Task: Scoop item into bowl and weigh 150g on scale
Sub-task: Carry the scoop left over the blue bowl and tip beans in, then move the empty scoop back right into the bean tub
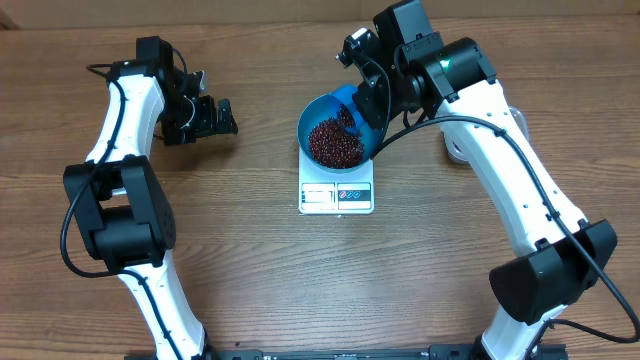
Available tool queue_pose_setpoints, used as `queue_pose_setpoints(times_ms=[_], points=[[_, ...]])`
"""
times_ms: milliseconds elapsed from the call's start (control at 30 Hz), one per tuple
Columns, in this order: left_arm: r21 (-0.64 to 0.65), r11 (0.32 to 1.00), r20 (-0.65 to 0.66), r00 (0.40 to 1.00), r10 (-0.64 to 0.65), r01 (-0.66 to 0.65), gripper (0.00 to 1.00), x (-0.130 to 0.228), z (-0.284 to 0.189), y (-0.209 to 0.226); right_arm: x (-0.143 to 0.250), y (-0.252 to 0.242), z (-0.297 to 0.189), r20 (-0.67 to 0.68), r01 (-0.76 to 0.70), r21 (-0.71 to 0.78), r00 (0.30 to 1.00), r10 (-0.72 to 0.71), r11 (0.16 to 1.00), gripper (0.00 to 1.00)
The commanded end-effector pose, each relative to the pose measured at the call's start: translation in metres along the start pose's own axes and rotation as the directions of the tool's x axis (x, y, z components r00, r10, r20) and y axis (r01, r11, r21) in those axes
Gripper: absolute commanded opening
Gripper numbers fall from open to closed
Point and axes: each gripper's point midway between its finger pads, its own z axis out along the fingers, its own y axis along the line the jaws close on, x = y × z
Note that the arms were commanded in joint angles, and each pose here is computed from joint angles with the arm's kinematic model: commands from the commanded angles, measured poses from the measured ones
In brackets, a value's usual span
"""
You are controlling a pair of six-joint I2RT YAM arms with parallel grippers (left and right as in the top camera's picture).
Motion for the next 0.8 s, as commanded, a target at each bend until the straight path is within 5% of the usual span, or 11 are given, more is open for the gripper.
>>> queue_pose_setpoints(times_ms=[0,500,767], points=[[-0.001,1.000,-0.002,1.000,0.022,-0.022,0.99,-0.001,0.003,-0.002,-0.020,-0.002,-0.027,0.094,0.020,0.032,0.995,-0.023,0.999,0.04],[-0.001,1.000,-0.002,1.000,0.022,-0.022,1.00,-0.001,0.003,-0.002,-0.018,0.017,-0.024,0.073,0.097,0.008,0.993,-0.097,0.995,0.04],[-0.001,1.000,-0.002,1.000,0.022,-0.022,1.00,-0.001,0.003,-0.002,-0.019,0.009,-0.025,0.048,0.115,0.124,0.991,-0.122,0.986,0.04]])
